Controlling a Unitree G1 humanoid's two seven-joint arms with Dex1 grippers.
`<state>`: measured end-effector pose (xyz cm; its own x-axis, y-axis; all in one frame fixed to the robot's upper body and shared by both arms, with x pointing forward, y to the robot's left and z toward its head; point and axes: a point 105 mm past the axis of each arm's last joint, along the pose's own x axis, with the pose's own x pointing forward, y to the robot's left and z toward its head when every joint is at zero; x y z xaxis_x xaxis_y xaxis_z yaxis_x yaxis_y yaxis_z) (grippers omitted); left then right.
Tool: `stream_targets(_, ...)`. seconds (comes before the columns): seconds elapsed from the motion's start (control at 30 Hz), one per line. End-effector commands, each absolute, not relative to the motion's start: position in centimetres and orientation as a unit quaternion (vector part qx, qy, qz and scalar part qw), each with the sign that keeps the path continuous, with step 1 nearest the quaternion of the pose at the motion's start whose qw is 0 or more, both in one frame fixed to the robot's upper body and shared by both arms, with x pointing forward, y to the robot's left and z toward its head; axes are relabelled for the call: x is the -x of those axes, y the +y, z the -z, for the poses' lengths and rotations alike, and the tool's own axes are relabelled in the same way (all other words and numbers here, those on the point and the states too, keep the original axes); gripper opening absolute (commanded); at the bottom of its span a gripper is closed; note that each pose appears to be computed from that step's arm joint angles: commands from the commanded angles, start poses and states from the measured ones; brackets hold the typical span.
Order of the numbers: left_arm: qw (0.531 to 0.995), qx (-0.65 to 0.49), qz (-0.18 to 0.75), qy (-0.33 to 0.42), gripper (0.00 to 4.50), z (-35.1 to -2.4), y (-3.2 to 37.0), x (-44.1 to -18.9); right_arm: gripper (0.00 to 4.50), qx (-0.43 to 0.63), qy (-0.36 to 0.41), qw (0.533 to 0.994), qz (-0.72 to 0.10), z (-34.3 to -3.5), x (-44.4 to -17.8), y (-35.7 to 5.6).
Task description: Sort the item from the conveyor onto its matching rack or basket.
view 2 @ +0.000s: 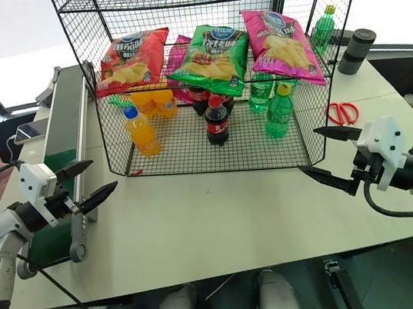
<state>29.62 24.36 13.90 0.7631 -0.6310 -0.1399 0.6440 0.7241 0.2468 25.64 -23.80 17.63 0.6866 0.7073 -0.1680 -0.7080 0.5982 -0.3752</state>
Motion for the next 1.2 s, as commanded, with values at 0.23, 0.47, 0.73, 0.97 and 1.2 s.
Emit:
stream_targets(0.23,0.931,-0.158,0.328,-0.006,4.50,-15.1,24.5,-29.4,4.30,0.235,-0.008,0.888,-0.396,-18.4,-26.1,-23.6)
stream_targets(0.47,0.933,-0.156,0.325,-0.007,4.50,-15.1,24.3,-29.2,4.30,0.243,-0.008,0.885,-0.396,-18.2,-26.5,-24.0)
stream_targets(0.73,0.932,-0.159,0.327,0.005,4.50,-14.7,24.4,-28.6,4.30,0.244,-0.005,0.882,-0.403,-17.4,-26.6,-24.3)
stream_targets(0.97,0.933,-0.156,0.325,0.002,4.50,-14.3,24.2,-28.5,4.30,0.253,-0.004,0.876,-0.411,-17.1,-26.9,-24.3)
stream_targets(1.2,0.932,-0.154,0.327,0.001,4.50,-14.3,23.9,-28.6,4.30,0.244,-0.006,0.878,-0.411,-17.1,-27.2,-24.0)
